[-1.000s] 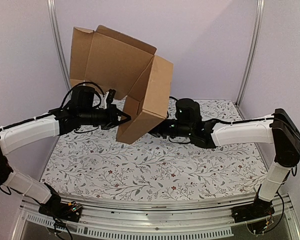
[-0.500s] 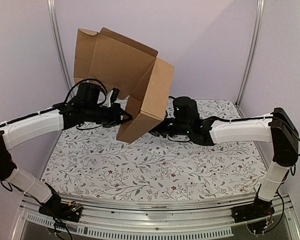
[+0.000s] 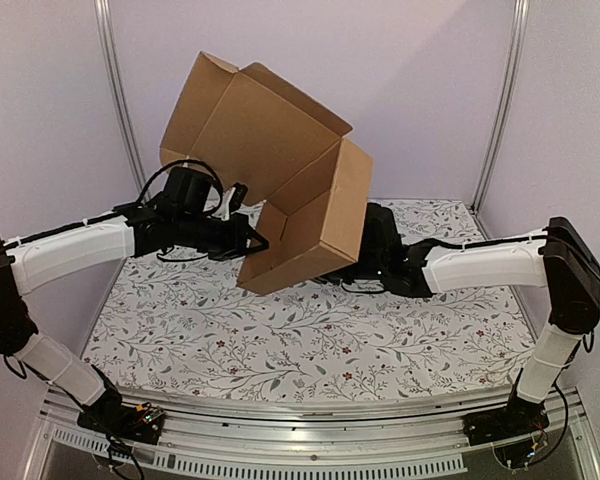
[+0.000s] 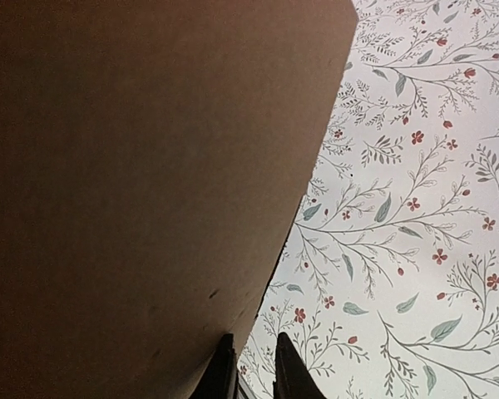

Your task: Fold the paper box

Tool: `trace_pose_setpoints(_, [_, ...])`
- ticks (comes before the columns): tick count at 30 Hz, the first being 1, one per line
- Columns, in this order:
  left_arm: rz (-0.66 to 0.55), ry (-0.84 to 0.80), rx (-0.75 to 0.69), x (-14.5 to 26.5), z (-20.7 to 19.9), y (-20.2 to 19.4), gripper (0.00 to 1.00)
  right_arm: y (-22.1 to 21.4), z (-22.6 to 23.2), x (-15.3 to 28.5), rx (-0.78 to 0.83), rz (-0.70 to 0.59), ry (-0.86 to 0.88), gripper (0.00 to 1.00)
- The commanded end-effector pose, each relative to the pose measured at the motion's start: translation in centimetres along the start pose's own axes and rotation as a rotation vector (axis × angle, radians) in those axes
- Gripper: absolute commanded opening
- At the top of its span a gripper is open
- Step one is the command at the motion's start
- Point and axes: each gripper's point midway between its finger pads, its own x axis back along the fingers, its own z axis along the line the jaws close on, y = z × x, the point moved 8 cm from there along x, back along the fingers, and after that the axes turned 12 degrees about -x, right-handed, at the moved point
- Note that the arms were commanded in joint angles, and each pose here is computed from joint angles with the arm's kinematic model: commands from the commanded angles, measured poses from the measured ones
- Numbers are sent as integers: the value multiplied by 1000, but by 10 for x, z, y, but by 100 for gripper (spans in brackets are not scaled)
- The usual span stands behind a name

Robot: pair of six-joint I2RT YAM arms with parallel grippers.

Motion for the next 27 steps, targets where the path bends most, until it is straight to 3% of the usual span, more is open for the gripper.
trace_pose_setpoints(1, [64,-10,-35,-12,-8,-12,0,-12,15,21,79,10,69,16])
trace_pose_setpoints(10, [94,59,-36,-14,5,-21,0,-15,-75,85,58,-84,-318,20])
trace_pose_setpoints(19, [182,230,-56,-18,31,-40,0,-20,-113,166,198,-230,-774,27])
trace_pose_setpoints(27, [278,404,-40,-29,58,-67,0,-21,-116,200,239,-301,-873,30])
